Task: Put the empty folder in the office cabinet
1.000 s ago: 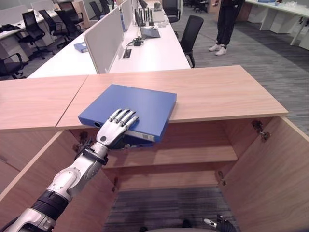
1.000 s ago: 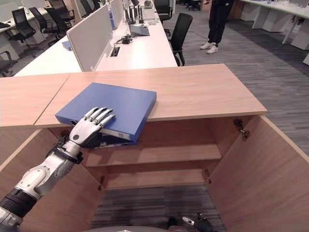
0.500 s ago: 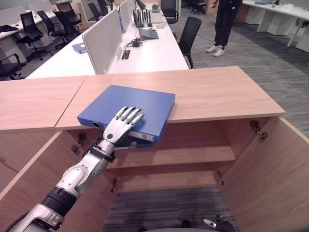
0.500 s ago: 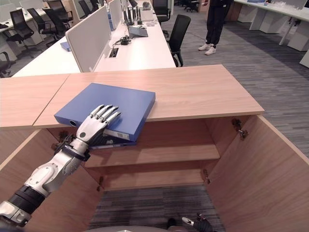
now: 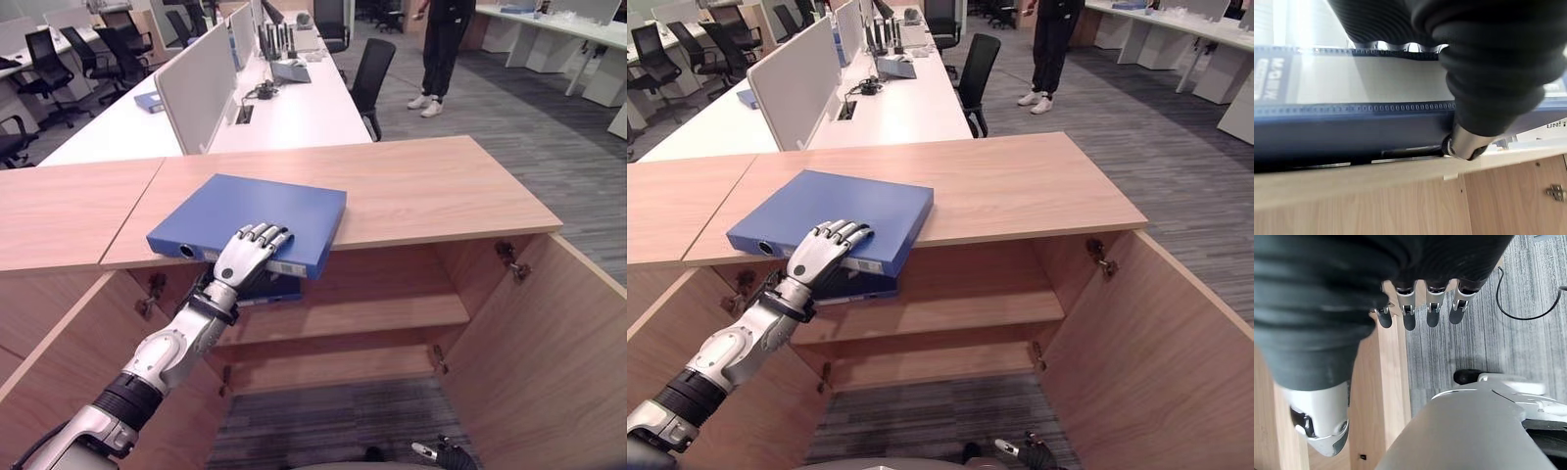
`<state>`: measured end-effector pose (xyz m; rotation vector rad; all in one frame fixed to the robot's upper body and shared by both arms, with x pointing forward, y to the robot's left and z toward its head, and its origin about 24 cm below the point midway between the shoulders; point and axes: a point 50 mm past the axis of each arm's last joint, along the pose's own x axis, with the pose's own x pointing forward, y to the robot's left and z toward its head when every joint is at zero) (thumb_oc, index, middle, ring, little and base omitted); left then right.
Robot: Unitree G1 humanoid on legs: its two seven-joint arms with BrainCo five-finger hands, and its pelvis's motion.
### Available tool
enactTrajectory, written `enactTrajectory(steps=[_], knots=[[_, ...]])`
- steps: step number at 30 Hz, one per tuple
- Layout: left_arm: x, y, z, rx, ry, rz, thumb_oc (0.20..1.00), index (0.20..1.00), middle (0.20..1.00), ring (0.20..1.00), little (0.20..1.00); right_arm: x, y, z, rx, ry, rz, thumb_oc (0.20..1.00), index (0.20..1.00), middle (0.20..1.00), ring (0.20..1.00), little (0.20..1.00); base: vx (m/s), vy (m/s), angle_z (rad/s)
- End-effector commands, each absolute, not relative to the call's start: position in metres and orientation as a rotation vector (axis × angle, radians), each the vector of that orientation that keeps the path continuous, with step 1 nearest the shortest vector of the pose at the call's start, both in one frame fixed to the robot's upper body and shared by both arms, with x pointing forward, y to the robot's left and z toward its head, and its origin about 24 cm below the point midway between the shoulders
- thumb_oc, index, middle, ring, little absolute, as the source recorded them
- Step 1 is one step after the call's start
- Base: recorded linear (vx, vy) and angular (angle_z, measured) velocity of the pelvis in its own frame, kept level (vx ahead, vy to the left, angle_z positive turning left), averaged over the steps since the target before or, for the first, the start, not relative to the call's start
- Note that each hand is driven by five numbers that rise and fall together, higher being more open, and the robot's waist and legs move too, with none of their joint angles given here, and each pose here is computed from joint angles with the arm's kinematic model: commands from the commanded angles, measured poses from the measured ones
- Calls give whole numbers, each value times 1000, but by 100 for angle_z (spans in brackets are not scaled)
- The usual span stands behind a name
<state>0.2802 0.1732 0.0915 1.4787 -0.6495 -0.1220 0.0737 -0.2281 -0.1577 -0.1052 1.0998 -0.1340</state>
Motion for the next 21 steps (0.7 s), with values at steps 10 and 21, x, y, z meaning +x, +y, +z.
enactTrajectory(steps=[10,21], knots=[[299,175,111,1470,-652,-63,200,200,200,200,200,101,-225,-154,-106,1042,-133,1000,1000,1000,1000,1000,11,0,1],[300,180,172,1325,-822,127,200,200,200,200,200,106,-224,-153,-110,1032,-136,1000,1000,1000,1000,1000,-7,1,3]])
